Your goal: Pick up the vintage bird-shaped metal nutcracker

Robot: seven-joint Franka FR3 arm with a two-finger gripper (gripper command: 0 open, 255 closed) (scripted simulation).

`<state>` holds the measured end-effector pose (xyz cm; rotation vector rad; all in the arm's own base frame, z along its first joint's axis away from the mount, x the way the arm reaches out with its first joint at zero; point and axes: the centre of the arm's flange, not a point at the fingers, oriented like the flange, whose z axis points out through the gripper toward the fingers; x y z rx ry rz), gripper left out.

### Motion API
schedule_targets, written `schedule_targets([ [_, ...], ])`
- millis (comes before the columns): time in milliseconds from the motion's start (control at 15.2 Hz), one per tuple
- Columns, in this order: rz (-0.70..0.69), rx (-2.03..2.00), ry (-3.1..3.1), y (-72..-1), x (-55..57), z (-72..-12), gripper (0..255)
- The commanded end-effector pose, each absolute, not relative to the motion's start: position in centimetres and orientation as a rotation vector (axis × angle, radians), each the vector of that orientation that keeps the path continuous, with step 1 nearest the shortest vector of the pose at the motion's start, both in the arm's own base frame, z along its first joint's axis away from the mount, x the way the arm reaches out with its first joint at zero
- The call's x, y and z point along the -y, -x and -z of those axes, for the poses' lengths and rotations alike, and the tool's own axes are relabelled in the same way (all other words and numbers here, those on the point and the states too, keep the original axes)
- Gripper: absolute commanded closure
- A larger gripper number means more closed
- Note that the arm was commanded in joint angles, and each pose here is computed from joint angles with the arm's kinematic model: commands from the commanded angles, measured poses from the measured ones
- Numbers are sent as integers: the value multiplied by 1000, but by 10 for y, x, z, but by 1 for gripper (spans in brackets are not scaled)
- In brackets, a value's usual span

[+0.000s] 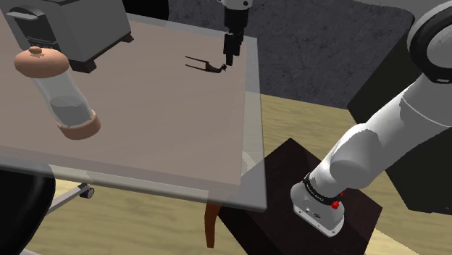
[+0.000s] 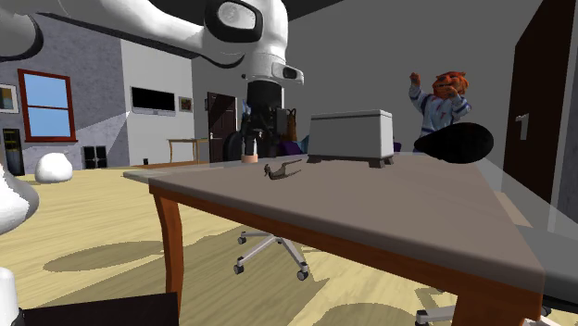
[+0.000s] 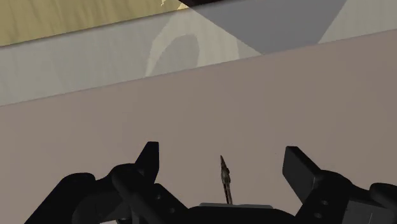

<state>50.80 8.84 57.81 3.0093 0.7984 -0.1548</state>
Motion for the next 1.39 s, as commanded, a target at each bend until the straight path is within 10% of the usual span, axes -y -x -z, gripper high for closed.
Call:
schedule_targets([
  [0,181,-898,-2975,-532,-108,-575,0],
  [924,238,-1114,-2884,-579,-157,-534,0],
  [990,238,-1114,-2884,-578,-158,-535,255],
  [1320,238,-1114,-2884,-578,-158,-535,255],
])
